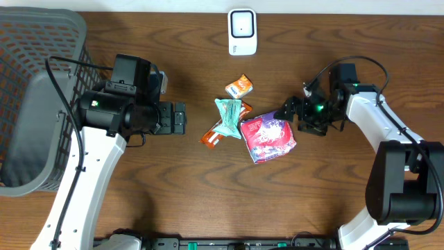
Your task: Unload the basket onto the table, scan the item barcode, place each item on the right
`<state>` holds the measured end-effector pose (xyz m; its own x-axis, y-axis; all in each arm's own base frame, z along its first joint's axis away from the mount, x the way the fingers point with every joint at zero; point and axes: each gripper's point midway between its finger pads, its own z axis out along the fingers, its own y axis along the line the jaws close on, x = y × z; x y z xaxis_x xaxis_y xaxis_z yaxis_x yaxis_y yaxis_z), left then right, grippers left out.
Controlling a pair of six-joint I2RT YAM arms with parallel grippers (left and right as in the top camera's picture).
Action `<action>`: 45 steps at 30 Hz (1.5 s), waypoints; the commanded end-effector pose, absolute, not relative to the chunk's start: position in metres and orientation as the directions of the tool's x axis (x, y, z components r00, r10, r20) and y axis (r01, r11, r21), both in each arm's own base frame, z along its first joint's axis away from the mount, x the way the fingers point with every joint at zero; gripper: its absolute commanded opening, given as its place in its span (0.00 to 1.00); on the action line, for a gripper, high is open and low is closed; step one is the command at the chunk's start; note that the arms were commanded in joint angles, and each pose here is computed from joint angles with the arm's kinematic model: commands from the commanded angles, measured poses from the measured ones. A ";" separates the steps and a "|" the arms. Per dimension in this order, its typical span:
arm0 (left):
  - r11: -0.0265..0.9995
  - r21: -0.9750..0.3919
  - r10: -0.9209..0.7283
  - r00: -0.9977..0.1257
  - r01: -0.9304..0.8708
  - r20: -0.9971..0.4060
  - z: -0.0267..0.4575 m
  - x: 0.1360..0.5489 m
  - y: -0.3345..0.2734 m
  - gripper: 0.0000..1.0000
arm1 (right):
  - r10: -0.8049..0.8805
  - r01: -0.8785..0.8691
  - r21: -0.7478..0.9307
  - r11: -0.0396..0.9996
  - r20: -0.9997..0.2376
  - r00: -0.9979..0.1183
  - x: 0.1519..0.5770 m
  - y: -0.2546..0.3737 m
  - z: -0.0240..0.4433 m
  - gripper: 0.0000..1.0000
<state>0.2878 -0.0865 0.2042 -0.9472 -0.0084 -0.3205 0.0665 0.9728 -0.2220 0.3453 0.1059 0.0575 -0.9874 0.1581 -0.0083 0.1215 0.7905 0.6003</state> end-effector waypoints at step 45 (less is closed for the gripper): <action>0.975 -0.213 -0.013 -0.948 0.058 -0.317 0.202 0.289 -0.084 0.98 | 0.547 0.147 0.815 0.561 -0.231 -0.805 0.465 0.156 0.167 0.01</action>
<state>0.2876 -0.0865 0.2041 -0.9474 -0.0080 -0.3198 0.0668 0.9727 -0.2221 0.4534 0.1430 0.1429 -0.8596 0.4352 -0.2678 0.0728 0.6231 0.7787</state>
